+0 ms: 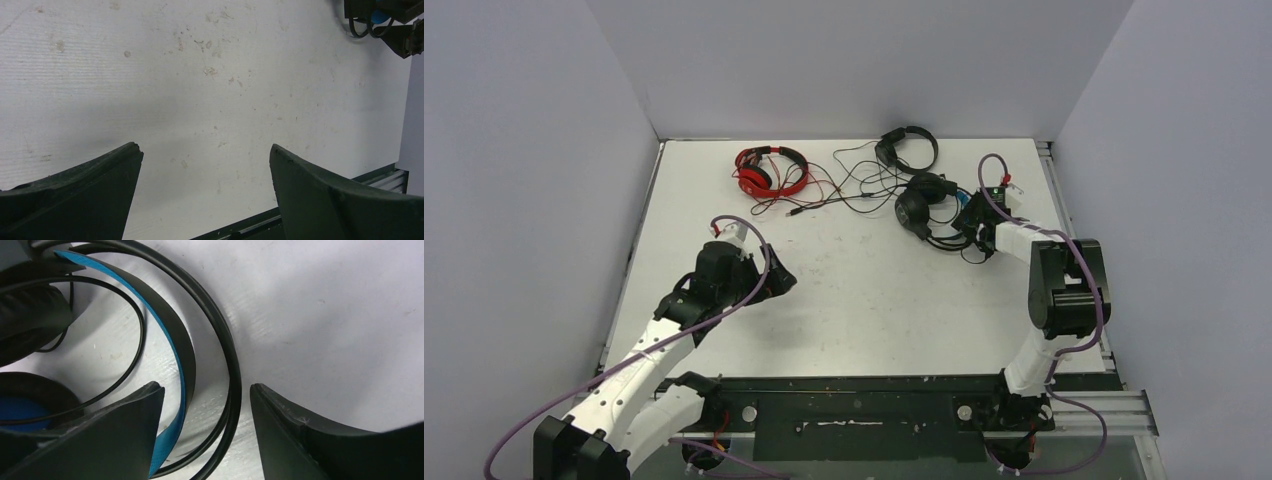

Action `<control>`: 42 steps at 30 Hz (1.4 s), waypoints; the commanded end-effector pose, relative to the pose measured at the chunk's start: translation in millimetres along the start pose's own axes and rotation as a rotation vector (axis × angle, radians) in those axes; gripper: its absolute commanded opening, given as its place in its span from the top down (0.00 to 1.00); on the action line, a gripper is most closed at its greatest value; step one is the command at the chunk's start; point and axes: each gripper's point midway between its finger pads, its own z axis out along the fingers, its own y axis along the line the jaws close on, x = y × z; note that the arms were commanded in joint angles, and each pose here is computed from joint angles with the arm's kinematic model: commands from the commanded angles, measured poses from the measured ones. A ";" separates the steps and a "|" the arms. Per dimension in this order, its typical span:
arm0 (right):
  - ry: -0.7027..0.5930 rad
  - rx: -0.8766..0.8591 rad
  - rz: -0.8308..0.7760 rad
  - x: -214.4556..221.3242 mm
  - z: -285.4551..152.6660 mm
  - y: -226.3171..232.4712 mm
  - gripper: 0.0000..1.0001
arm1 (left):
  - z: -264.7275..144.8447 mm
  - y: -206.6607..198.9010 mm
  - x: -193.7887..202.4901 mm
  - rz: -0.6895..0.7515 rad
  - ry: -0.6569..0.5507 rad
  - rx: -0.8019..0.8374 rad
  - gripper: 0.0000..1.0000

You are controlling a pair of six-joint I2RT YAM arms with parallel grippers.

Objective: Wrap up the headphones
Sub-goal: Move the headphones to the center of the board.

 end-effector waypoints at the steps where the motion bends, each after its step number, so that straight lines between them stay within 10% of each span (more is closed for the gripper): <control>1: -0.007 0.000 0.016 0.6 -0.9 6.0 0.49 | -6.6 -18.3 -26.7 0.026 -0.071 0.051 0.03; 10: 0.122 -0.097 -0.104 84.4 -62.2 52.1 0.85 | -5.0 -18.0 -24.0 0.020 -0.063 0.055 0.03; 23: -0.012 -0.156 -0.284 111.7 -151.0 61.8 0.84 | -8.4 -32.8 -24.2 0.051 -0.054 0.135 0.03; 42: 0.113 -0.110 -0.438 142.6 -128.3 26.3 0.60 | 4.0 -56.1 -19.9 0.121 0.004 0.236 0.03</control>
